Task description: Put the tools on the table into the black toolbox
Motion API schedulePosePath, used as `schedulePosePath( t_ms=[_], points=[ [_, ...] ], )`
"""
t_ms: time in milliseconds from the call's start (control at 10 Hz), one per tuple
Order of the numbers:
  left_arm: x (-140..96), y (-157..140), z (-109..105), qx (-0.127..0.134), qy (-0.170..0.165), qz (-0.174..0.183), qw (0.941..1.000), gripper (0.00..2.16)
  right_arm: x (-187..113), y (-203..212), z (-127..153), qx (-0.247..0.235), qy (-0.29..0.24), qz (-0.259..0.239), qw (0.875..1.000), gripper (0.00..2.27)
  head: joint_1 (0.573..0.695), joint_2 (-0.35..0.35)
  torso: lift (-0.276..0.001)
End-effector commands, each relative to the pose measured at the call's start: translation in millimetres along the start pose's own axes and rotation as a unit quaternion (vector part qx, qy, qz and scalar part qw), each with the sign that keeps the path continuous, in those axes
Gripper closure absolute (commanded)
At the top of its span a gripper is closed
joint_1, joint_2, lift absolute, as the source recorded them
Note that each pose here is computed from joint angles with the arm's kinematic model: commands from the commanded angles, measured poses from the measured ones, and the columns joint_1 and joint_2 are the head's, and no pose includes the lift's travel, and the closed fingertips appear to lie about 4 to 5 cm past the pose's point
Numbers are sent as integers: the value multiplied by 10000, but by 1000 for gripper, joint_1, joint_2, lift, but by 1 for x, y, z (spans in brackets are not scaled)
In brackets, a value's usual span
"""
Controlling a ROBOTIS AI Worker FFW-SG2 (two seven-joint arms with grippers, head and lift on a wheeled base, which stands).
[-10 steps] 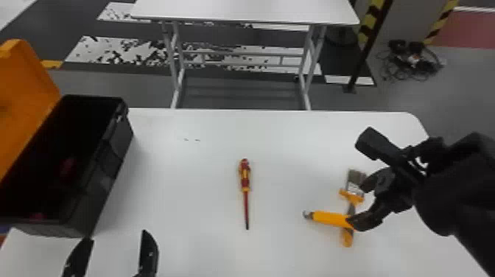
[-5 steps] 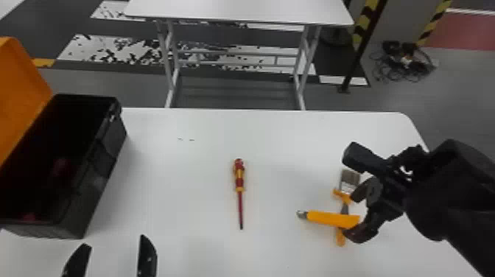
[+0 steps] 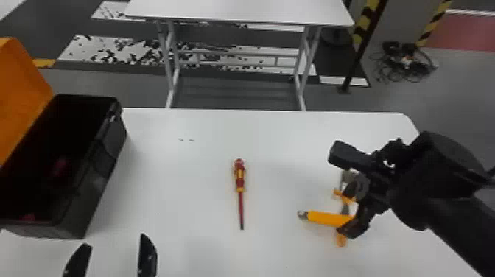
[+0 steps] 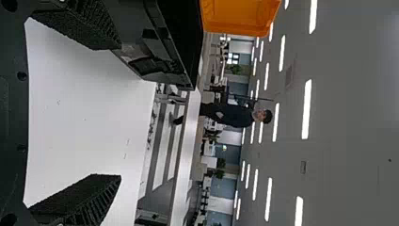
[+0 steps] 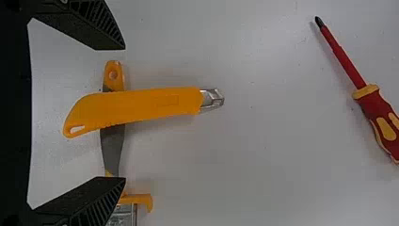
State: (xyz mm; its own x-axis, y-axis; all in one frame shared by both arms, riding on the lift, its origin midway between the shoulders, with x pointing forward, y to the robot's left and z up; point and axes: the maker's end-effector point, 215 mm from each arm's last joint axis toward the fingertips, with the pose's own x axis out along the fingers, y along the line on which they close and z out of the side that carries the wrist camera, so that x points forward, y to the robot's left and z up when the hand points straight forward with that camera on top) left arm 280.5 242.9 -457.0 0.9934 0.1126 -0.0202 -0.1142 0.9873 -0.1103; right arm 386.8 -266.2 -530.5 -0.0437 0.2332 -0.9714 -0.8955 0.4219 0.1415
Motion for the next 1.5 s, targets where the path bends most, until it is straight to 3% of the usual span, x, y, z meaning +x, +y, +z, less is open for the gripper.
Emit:
schedulePosePath(
  t_ms=[0, 400, 1000, 1400],
  points=[
    [2, 3, 1, 0, -13, 31, 10000, -1, 4, 0, -1, -47, 150, 7, 9999, -2, 695, -42, -75],
    [5, 4, -2, -13, -7, 62, 10000, -1, 12, 1, -5, -118, 339, 50, 9993, 26, 695, -34, -75],
    [6, 3, -3, -34, -5, 72, 10000, -1, 9, -2, -10, 2, 416, -23, 9991, 410, 695, -47, -75],
    [6, 4, -1, -38, -28, 82, 10000, -1, 4, -5, -8, 121, 395, -78, 9991, 471, 695, -49, -75]
  ],
)
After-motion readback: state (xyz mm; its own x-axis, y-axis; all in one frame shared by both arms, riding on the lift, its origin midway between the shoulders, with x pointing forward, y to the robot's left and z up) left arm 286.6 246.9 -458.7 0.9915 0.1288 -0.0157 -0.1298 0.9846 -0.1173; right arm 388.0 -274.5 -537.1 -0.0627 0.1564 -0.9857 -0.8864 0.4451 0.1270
